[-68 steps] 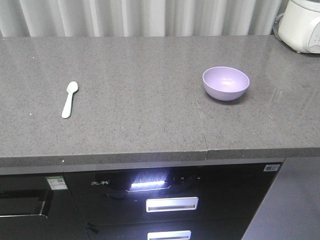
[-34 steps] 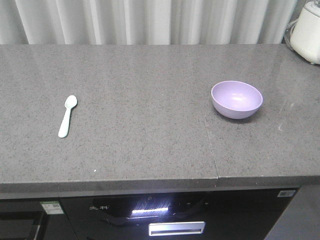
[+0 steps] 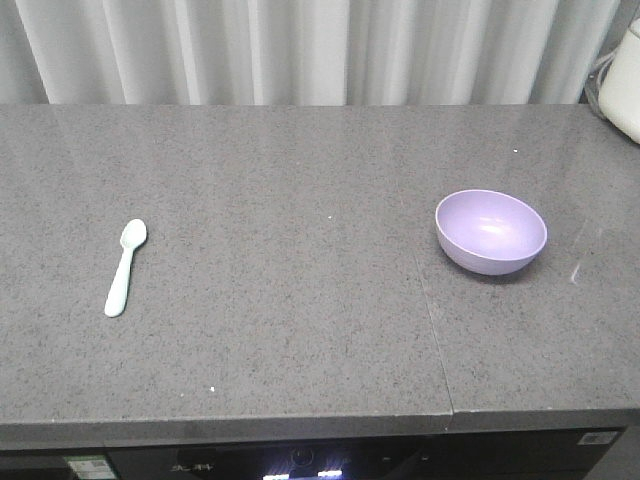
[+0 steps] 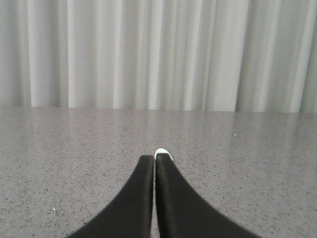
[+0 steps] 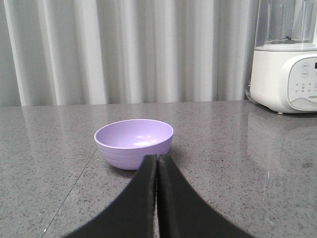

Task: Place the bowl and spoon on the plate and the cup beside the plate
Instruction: 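Approach the counter and position both grippers above spoon and bowl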

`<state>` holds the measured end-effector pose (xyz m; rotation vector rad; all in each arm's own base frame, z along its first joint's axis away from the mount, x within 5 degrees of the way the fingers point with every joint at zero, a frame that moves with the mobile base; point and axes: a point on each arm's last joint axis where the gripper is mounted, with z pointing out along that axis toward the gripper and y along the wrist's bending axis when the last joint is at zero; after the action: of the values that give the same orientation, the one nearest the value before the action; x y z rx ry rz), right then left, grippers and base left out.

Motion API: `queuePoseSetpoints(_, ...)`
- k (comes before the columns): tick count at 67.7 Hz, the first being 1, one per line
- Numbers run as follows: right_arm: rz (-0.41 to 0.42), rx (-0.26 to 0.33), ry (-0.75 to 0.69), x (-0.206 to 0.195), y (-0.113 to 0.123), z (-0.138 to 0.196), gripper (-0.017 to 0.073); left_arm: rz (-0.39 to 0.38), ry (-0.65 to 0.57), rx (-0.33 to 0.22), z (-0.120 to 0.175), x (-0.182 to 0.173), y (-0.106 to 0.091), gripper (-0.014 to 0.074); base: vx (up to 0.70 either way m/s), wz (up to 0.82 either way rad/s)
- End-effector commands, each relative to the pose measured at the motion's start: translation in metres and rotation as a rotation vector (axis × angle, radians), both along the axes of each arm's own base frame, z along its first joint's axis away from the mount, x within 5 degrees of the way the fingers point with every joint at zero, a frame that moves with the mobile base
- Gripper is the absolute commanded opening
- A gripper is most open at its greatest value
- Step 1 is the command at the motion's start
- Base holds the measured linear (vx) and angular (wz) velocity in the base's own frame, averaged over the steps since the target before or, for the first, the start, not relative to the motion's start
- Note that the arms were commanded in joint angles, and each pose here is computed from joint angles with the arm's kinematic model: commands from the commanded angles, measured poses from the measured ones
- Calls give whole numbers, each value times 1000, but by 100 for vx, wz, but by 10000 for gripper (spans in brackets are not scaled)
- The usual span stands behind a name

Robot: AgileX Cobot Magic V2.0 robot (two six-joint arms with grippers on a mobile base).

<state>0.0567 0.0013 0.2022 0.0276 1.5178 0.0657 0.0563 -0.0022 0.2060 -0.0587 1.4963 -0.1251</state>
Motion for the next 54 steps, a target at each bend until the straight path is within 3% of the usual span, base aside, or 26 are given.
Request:
queuePoseSetpoints(1, -9, -6, -80, -1, 0, 5, -10, -2, -100, -15, 13, -3, 0, -6, 9, 0)
queuePoseSetpoints(54, -9, -6, -80, -1, 0, 5, -10, -2, -100, -15, 13, -3, 0, -6, 5, 0)
